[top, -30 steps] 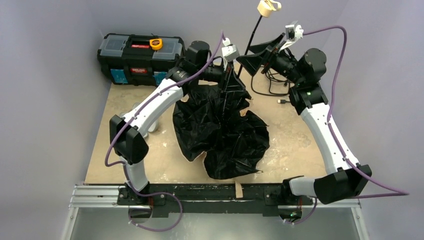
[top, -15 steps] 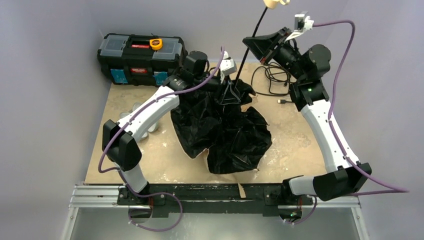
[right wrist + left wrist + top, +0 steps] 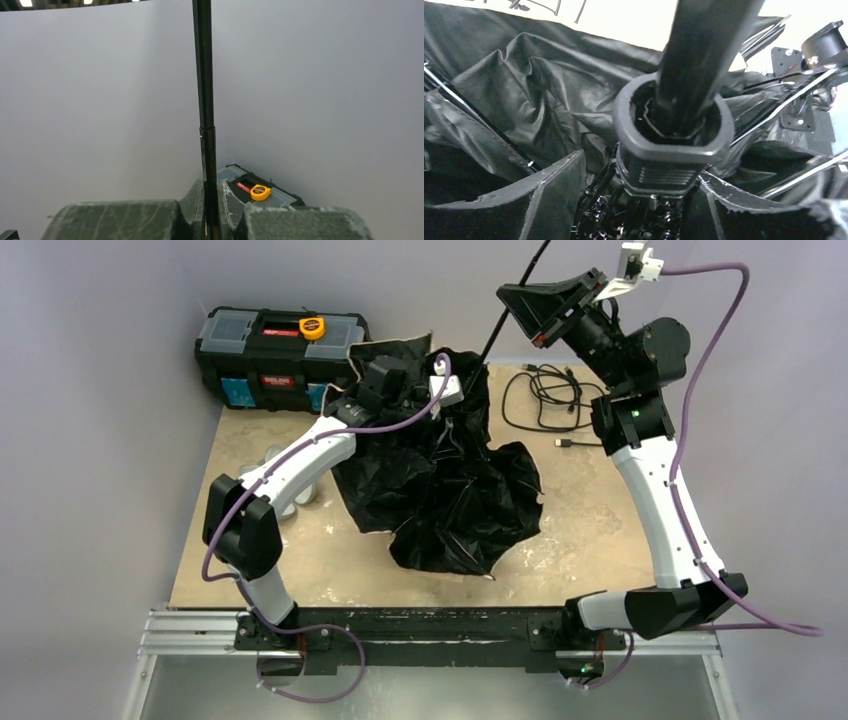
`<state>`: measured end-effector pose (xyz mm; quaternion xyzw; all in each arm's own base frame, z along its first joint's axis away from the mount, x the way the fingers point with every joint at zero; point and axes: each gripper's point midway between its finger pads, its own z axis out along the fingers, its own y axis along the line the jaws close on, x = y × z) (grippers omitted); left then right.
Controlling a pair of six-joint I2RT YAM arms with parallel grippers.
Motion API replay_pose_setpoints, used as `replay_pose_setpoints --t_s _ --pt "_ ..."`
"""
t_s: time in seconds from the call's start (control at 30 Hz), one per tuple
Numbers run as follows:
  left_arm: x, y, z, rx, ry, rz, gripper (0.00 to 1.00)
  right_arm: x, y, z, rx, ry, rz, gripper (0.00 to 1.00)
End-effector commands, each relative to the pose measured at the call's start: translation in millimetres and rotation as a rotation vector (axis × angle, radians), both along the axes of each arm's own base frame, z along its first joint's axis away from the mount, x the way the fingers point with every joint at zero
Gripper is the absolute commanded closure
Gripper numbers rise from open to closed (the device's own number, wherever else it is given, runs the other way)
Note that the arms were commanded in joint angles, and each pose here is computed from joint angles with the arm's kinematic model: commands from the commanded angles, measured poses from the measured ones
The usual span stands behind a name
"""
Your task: Open the umbrella
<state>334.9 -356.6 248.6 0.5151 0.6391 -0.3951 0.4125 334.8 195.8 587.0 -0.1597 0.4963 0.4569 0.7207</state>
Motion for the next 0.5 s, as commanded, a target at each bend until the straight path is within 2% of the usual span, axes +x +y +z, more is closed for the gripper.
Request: replay_pose_setpoints --t_s 0.0,0.03,0.07,0.1,0.23,0.47 --pt "12 28 -51 0.142 0.031 0.068 0.28 -42 -19 74 0.115 -0.198 -0.033 1.00" --pt "13 33 -55 0.158 0.025 0.079 0.20 -43 -19 76 0.112 -0.205 -0.033 1.00" --pt "14 38 -60 0.171 0.020 0.084 0.08 -44 -19 76 0.109 -0.208 -0.036 1.00" --pt "15 43 -62 0.178 0.008 0.085 0.01 -44 -20 75 0.101 -0.210 -0.042 1.00" --pt "7 58 -64 0.209 -0.090 0.042 0.00 -35 -22 57 0.045 -0.205 -0.095 1.00" --pt "-1 55 -55 0.157 -0.224 -0.008 0.00 -15 -20 2 -0.102 -0.173 -0.159 1.00"
